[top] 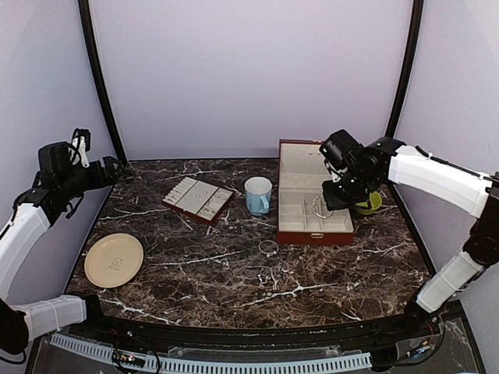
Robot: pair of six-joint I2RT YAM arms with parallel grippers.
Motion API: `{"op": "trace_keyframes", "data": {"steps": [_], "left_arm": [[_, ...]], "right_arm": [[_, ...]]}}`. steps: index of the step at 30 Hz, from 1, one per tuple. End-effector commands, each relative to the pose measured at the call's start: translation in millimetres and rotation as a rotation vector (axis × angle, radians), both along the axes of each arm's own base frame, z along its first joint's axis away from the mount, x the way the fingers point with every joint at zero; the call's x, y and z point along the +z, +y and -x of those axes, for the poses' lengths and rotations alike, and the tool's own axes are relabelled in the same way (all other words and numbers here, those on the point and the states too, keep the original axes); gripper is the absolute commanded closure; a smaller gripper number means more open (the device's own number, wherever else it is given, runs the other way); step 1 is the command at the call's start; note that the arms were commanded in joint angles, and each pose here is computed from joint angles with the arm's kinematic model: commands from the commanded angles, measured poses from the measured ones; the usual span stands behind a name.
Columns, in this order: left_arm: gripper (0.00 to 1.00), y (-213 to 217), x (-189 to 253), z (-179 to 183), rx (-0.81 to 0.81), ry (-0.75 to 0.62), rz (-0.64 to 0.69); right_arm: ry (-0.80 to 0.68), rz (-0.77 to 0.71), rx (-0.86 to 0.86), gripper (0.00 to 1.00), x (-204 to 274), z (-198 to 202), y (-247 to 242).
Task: Organize the mixed jewelry
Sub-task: Pick up the bangle from the center of the board, then place the bangle in the larger divider.
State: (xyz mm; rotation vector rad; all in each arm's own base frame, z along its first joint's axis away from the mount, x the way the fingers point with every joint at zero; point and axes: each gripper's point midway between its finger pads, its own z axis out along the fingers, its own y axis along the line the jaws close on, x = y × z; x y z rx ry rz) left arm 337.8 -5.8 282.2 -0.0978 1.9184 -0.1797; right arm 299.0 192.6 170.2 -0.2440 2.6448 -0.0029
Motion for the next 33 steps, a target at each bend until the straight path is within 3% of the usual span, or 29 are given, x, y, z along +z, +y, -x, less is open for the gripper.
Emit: {"op": "trace_keyframes", "data": {"steps": [1,16,33], "left_arm": [[0.01,3,6,4,0.015,-0.031,-0.012],[0.01,-3,7,4,-0.014,-0.033,0.007],[0.01,-3,10,6,-0.014,-0.043,0.007]], "right_arm": [[0.009,0.095,0.001,1.00,8,-23,-18],[-0.121,0.039,-0.035,1.00,-18,-115,34],[-0.233,-0.038,-0.094,1.00,-56,-150,71]]}}
